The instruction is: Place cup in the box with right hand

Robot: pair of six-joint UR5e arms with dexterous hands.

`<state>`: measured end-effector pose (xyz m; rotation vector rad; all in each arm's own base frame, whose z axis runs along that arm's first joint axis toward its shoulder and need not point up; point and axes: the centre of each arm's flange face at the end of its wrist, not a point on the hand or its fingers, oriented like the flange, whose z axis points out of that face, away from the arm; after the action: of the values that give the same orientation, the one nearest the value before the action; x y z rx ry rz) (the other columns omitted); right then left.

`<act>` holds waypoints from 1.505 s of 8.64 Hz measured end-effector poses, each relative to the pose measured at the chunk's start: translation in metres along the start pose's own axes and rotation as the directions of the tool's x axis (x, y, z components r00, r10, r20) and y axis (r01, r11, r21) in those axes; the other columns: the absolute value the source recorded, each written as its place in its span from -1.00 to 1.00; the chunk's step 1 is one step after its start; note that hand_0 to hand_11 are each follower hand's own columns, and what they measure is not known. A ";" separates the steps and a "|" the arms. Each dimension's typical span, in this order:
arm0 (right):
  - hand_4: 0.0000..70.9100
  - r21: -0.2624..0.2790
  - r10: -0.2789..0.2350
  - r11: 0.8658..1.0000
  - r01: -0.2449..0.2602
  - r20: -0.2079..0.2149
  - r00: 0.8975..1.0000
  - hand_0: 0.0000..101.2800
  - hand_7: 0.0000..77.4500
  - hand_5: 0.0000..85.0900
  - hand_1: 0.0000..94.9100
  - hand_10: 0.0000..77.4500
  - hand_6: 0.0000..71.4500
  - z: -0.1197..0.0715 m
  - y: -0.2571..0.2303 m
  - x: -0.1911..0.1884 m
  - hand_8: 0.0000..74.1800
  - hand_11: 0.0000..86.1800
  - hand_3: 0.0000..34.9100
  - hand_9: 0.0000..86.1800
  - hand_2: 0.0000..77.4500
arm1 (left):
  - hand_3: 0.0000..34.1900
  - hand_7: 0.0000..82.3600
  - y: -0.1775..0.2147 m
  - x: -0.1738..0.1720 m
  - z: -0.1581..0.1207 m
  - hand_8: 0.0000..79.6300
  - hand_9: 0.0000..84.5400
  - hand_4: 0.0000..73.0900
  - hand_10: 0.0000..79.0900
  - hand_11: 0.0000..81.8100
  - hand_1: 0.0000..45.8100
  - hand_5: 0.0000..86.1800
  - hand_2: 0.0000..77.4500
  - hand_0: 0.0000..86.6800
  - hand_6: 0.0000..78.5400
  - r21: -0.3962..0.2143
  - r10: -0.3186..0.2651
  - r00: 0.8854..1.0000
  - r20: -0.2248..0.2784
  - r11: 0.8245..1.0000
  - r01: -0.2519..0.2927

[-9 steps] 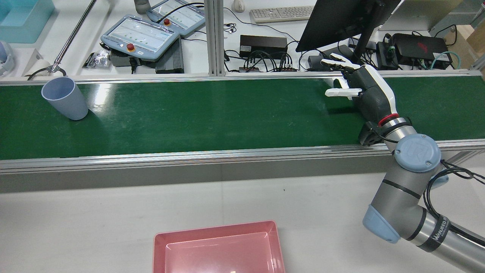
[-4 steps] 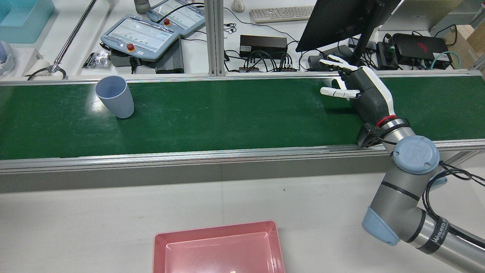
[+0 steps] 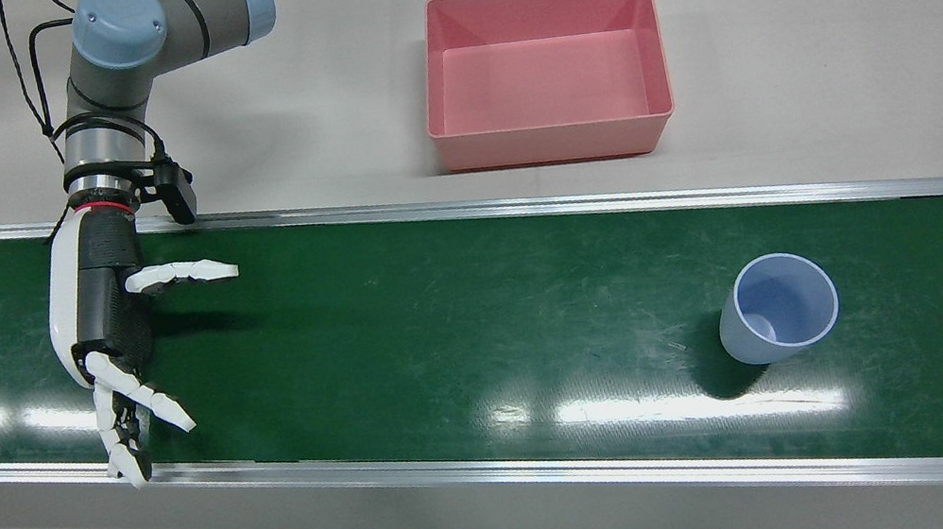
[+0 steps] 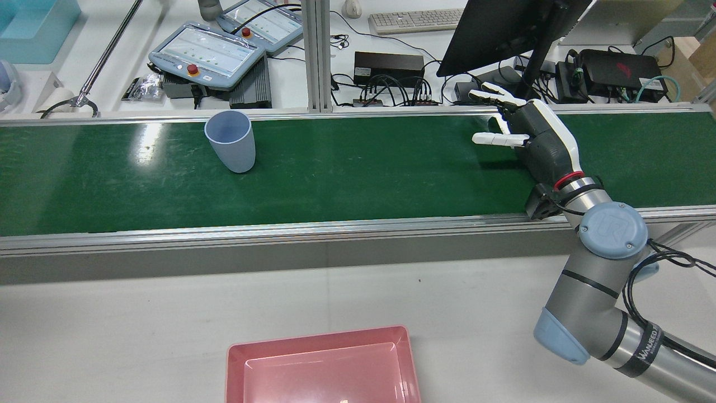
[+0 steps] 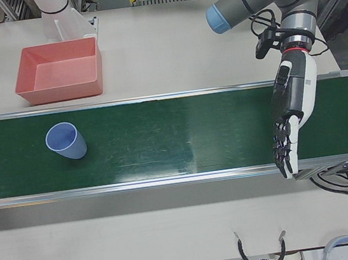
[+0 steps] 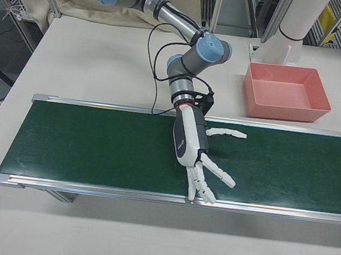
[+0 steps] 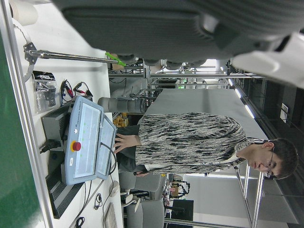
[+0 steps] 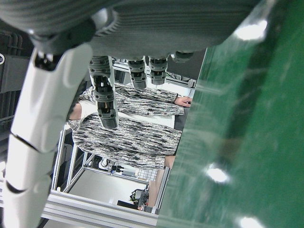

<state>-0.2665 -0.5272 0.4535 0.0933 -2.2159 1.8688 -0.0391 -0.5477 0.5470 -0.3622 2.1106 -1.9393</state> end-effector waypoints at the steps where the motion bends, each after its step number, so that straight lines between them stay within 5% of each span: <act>1: -0.54 -0.001 0.000 1.000 0.000 0.000 1.000 -0.03 -0.54 -0.90 -0.82 -1.00 -0.88 0.000 0.000 0.000 -0.84 -0.99 -1.00 -0.70 -0.69 | -1.00 -0.99 0.000 0.000 0.000 -1.00 -1.00 -0.97 -1.00 -1.00 -0.98 -0.99 -0.97 -1.00 -0.99 0.000 0.000 1.000 0.000 1.000 0.000; 3: -0.54 -0.002 0.001 1.000 -0.001 0.000 1.000 -0.03 -0.54 -0.90 -0.77 -0.99 -0.88 0.001 0.001 0.000 -0.84 -0.99 -1.00 -0.70 -0.89 | -1.00 -0.99 0.000 0.000 0.000 -1.00 -1.00 -0.97 -1.00 -1.00 -0.98 -1.00 -0.97 -1.00 -1.00 0.000 0.000 1.000 0.000 1.000 0.000; 5: -0.60 -0.003 0.002 1.000 -0.002 -0.001 1.000 -0.03 -0.54 -0.90 -0.64 -0.99 -0.86 0.000 0.002 0.001 -0.84 -0.99 -1.00 -0.70 -0.76 | -1.00 -0.99 0.000 0.001 0.000 -1.00 -1.00 -0.97 -1.00 -1.00 -0.98 -0.99 -0.97 -1.00 -0.99 0.000 0.000 1.000 -0.001 1.000 0.000; 6: -0.45 -0.003 0.003 1.000 -0.003 -0.002 1.000 -0.01 -0.54 -0.90 -0.91 -0.99 -0.88 0.000 0.002 0.002 -0.85 -0.99 -1.00 -0.70 -0.79 | -1.00 -0.99 0.000 0.001 0.000 -1.00 -1.00 -0.97 -1.00 -1.00 -0.98 -1.00 -0.97 -1.00 -1.00 0.000 0.000 1.000 -0.001 1.000 0.000; 7: -0.46 -0.006 0.004 1.000 -0.004 -0.003 1.000 -0.01 -0.54 -0.90 -0.72 -0.99 -0.86 0.000 0.004 0.003 -0.84 -0.99 -0.99 -0.70 -0.96 | -1.00 -0.99 0.000 0.000 0.000 -1.00 -1.00 -0.97 -1.00 -1.00 -0.98 -1.00 -0.97 -1.00 -1.00 0.000 0.000 1.000 -0.001 1.000 0.000; 8: -0.46 -0.007 0.005 1.000 -0.005 -0.006 1.000 -0.01 -0.54 -0.90 -0.83 -1.00 -0.88 -0.001 0.005 0.004 -0.84 -0.99 -0.99 -0.70 -0.97 | -1.00 -0.99 0.000 0.000 0.000 -1.00 -1.00 -0.97 -1.00 -1.00 -0.98 -0.99 -0.97 -1.00 -0.99 0.000 0.000 1.000 -0.001 1.000 0.000; 9: -0.55 -0.008 0.006 1.000 -0.006 -0.008 1.000 -0.03 -0.54 -0.90 -0.69 -0.99 -0.86 -0.001 0.005 0.005 -0.84 -0.99 -1.00 -0.70 -0.97 | -1.00 -0.99 0.000 0.000 0.000 -1.00 -1.00 -0.97 -1.00 -1.00 -0.98 -0.99 -0.97 -1.00 -0.99 0.000 0.000 1.000 0.000 1.000 0.000; 10: -0.54 -0.008 0.006 1.000 -0.006 -0.009 1.000 -0.03 -0.54 -0.90 -0.78 -1.00 -0.88 -0.001 0.005 0.006 -0.84 -0.99 -1.00 -0.70 -0.77 | -1.00 -0.99 0.000 0.000 0.000 -1.00 -1.00 -0.97 -1.00 -1.00 -0.98 -1.00 -0.97 -1.00 -1.00 0.000 0.000 1.000 0.000 1.000 0.000; 12: -0.51 -0.009 0.005 1.000 -0.005 -0.011 1.000 -0.03 -0.54 -0.90 -0.68 -0.99 -0.88 -0.002 0.006 0.007 -0.84 -0.99 -0.99 -0.70 -0.86 | -1.00 -0.99 0.000 0.000 0.000 -1.00 -1.00 -0.97 -1.00 -1.00 -0.98 -1.00 -0.97 -1.00 -0.99 0.000 0.000 1.000 0.000 1.000 0.000; 13: -0.46 -0.009 0.005 1.000 -0.005 -0.011 1.000 -0.01 -0.52 -0.90 -0.89 -0.99 -0.88 -0.002 0.006 0.007 -0.84 -0.99 -0.97 -0.70 -0.92 | -1.00 -0.99 0.000 0.000 0.000 -1.00 -1.00 -0.97 -1.00 -1.00 -0.98 -0.99 -0.97 -1.00 -0.99 0.000 0.000 1.000 0.000 1.000 0.000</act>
<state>-0.2742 -0.5238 0.4493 0.0758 -2.2196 1.8567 -0.0393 -0.5478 0.5473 -0.3618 2.1107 -1.9397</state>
